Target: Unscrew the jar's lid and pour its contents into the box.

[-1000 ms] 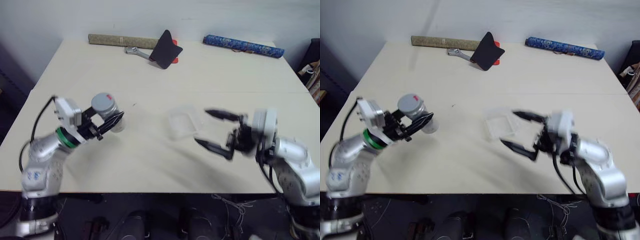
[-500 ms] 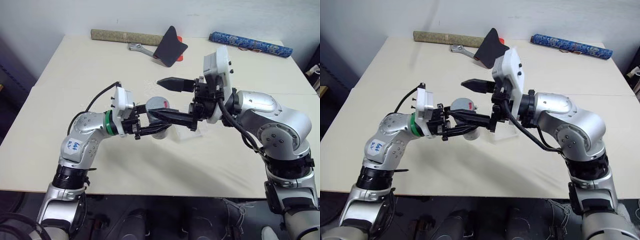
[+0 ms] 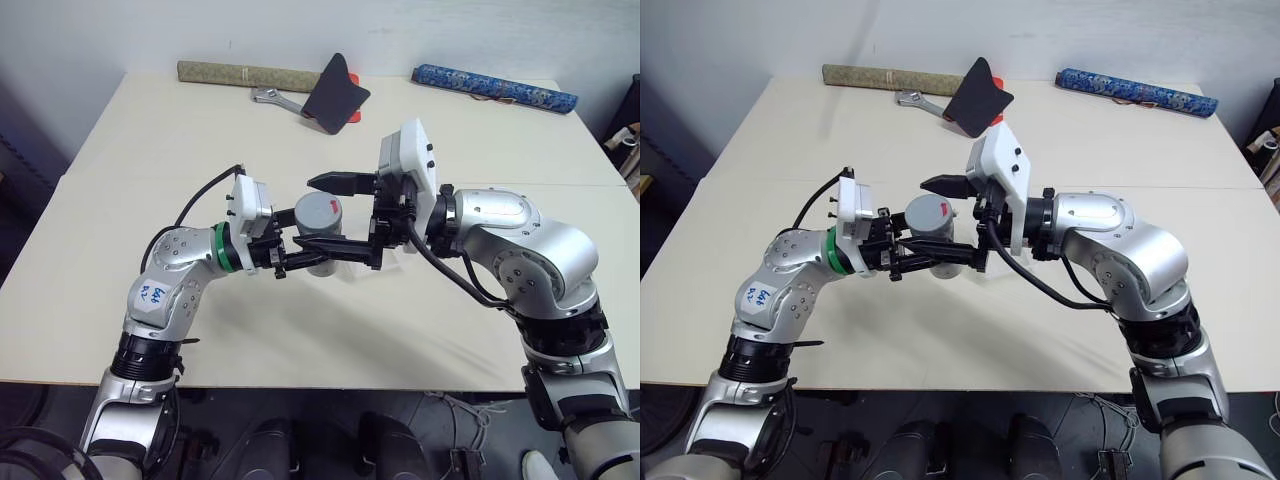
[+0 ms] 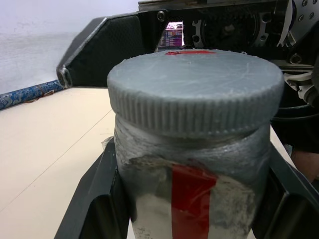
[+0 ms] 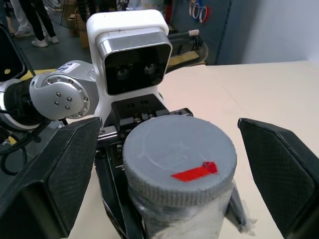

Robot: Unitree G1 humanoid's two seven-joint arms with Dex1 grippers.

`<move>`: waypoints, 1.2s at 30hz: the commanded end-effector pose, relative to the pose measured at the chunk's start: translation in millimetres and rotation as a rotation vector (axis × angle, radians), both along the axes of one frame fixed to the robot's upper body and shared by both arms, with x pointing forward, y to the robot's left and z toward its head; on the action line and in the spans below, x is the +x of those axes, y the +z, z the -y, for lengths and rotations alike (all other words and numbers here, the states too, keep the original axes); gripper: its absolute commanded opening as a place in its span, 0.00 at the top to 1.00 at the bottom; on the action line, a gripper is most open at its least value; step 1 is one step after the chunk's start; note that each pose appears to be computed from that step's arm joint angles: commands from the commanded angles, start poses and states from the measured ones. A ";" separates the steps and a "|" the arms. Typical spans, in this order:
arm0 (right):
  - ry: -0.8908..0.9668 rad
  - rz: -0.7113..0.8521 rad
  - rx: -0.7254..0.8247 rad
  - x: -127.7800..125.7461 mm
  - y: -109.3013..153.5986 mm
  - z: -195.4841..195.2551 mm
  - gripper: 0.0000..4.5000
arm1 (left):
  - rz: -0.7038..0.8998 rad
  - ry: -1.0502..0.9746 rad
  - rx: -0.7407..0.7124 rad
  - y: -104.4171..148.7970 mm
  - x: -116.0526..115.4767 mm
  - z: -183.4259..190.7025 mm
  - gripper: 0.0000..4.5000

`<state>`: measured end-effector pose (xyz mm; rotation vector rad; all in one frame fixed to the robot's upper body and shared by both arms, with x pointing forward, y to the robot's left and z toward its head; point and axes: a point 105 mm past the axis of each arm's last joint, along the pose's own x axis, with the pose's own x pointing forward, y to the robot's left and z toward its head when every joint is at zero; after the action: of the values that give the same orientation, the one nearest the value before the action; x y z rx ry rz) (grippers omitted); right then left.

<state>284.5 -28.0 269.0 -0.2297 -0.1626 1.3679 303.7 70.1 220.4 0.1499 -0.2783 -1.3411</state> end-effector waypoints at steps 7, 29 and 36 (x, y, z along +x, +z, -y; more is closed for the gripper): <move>0.017 0.017 0.047 -1.9 6.3 2.9 0.43 | 0.070 -0.001 -0.016 10.0 -6.3 2.3 0.47; 0.283 0.127 0.103 -20.8 37.2 21.7 0.14 | 0.076 -0.261 -0.025 17.1 -28.9 4.9 0.47; 0.179 0.112 0.159 -23.7 38.5 20.8 0.01 | 0.029 -0.101 -0.041 10.3 -6.0 8.2 0.47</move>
<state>270.3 -51.9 298.9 -0.1386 -0.3382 1.5120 295.3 63.1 227.2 0.1075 -0.3281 -1.4575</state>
